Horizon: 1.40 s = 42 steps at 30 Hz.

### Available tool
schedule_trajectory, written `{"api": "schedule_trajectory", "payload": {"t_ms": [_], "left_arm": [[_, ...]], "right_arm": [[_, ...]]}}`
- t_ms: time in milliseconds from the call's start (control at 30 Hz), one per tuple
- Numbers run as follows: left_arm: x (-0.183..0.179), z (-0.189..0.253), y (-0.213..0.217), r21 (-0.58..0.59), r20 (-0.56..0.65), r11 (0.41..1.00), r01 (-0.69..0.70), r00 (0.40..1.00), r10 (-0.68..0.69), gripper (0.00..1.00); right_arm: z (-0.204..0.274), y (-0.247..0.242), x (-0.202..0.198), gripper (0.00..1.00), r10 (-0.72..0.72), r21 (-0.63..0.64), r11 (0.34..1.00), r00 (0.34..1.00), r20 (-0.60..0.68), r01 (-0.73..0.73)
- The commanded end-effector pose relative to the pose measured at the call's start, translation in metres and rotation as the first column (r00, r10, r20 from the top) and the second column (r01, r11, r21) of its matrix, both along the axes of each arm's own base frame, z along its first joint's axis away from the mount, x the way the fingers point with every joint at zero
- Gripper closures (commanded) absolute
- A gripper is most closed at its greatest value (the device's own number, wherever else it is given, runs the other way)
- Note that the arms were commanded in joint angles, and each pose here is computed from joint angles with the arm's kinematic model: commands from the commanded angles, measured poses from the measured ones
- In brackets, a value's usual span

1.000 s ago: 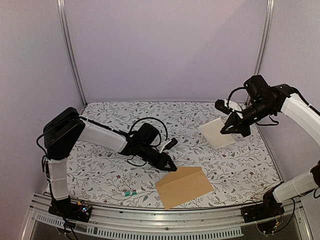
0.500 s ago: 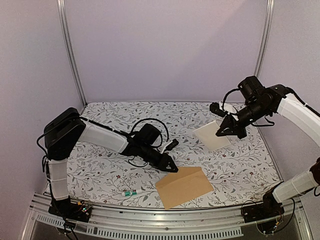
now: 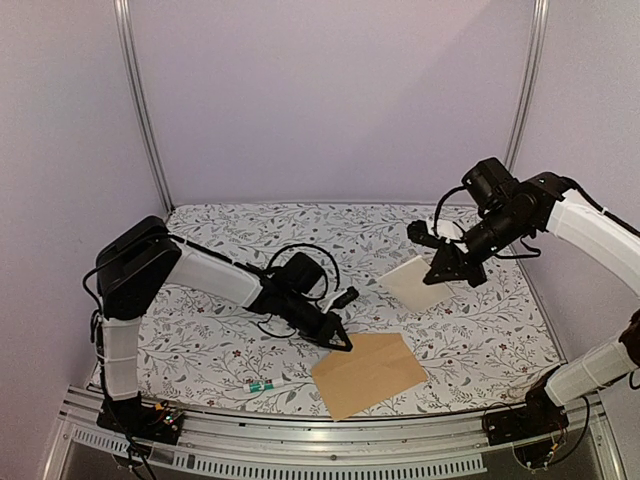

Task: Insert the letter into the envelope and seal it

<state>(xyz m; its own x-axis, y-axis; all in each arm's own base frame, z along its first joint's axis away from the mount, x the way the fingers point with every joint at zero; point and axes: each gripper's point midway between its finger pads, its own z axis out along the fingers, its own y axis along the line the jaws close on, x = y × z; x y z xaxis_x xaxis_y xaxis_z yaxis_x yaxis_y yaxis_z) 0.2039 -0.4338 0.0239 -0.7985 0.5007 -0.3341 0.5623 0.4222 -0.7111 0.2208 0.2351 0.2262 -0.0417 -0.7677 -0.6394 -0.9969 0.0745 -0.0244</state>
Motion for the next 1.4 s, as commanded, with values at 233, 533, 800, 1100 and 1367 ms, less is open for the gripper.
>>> {"api": "schedule_trajectory", "payload": {"t_ms": [233, 533, 800, 1100, 1367], "left_arm": [[-0.004, 0.035, -0.022, -0.093, 0.076, 0.986, 0.139, 0.988, -0.132, 1.0], [-0.006, 0.06, -0.031, -0.131, 0.125, 0.962, 0.239, 0.967, -0.223, 1.0], [-0.014, 0.068, -0.038, -0.148, 0.096, 0.947, 0.286, 0.957, -0.274, 1.0], [-0.016, 0.065, -0.04, -0.155, 0.085, 0.938, 0.31, 0.95, -0.3, 1.0], [-0.02, 0.066, -0.042, -0.151, 0.092, 0.931, 0.332, 0.943, -0.321, 1.0]], "right_arm": [[0.005, 0.022, -0.041, 1.0, 0.262, -0.09, 0.961, 0.965, 0.0, -0.261], [-0.018, 0.03, -0.069, 1.0, 0.437, -0.283, 0.861, 0.899, -0.015, -0.423], [-0.03, 0.042, -0.058, 1.0, 0.46, -0.41, 0.813, 0.887, 0.02, -0.413], [-0.045, 0.053, -0.053, 1.0, 0.482, -0.494, 0.771, 0.875, 0.039, -0.402], [-0.058, 0.057, -0.046, 1.0, 0.475, -0.518, 0.762, 0.879, 0.039, -0.389]]}}
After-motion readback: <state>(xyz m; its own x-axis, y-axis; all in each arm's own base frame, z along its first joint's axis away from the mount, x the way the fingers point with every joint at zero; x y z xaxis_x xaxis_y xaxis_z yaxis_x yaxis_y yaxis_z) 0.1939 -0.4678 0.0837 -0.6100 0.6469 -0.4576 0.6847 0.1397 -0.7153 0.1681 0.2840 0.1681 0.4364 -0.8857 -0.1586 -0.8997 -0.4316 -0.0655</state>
